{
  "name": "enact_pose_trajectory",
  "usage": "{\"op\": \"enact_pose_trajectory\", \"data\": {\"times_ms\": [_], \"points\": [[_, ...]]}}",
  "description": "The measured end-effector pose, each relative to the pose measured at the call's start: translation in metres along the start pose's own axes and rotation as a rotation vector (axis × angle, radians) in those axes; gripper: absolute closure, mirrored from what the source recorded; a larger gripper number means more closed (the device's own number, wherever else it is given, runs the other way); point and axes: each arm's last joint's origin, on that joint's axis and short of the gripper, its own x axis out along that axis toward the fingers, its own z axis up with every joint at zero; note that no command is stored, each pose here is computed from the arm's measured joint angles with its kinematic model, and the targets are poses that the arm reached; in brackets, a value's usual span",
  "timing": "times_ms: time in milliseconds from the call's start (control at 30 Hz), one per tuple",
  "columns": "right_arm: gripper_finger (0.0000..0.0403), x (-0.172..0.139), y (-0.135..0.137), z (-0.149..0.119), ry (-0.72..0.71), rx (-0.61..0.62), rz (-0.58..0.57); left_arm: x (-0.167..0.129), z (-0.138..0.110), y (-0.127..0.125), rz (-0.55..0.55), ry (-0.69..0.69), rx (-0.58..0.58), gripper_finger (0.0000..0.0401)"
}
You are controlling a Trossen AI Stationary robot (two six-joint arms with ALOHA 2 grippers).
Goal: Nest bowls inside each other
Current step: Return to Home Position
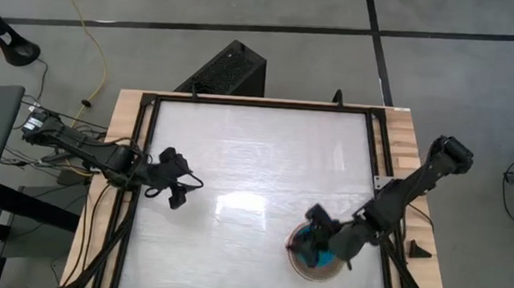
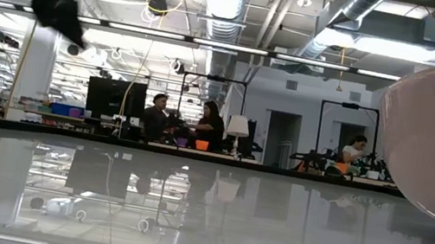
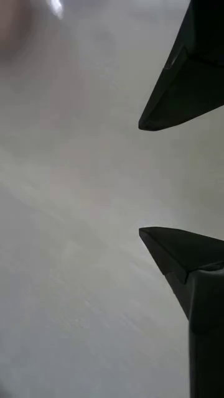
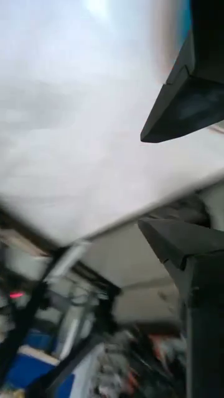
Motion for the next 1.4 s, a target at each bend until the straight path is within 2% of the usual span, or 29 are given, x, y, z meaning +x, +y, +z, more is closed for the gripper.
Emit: {"op": "enact_pose_trajectory", "data": {"times_ms": [100, 233, 400, 500, 633, 767, 900, 1000, 1100, 1300, 1400], "points": [[0.0154, -0.006, -0.001, 0.022, -0.131, -0.173, -0.02, -0.002, 0.017, -0.011, -0.124, -0.159, -0.023, 0.0146], [0.0154, -0.015, -0.007, 0.053, -0.208, -0.368, -0.051, -0.014, 0.041, -0.022, -0.286, -0.383, -0.008, 0.0146], [0.0176, -0.04, -0.013, 0.076, -0.262, -0.571, -0.082, -0.047, 0.056, -0.015, -0.341, -0.537, 0.007, 0.0146], [0.0208, -0.061, -0.025, 0.081, -0.274, -0.628, -0.117, -0.068, 0.052, -0.002, -0.338, -0.582, -0.001, 0.0146], [0.0265, -0.079, -0.058, 0.077, -0.297, -0.652, -0.16, -0.089, 0.043, 0.016, -0.31, -0.617, -0.034, 0.0154], [0.0325, -0.085, -0.099, 0.068, -0.379, -0.632, -0.122, -0.102, 0.039, 0.025, -0.313, -0.677, -0.018, 0.0168], [0.0375, -0.081, -0.138, 0.059, -0.514, -0.63, -0.036, -0.09, 0.022, 0.03, -0.322, -0.732, -0.009, 0.019], [0.0384, -0.076, -0.167, 0.051, -0.566, -0.666, 0.002, -0.075, 0.004, 0.034, -0.338, -0.766, -0.029, 0.0213], [0.0379, -0.071, -0.191, 0.042, -0.536, -0.748, 0.03, -0.059, -0.015, 0.038, -0.37, -0.809, -0.081, 0.0241], [0.0367, -0.06, -0.225, 0.026, -0.472, -0.72, 0.072, -0.021, -0.054, 0.045, -0.417, -0.839, -0.203, 0.0299], [0.0376, -0.054, -0.237, 0.018, -0.413, -0.736, 0.116, -0.008, -0.068, 0.047, -0.453, -0.846, -0.212, 0.0324]]}}
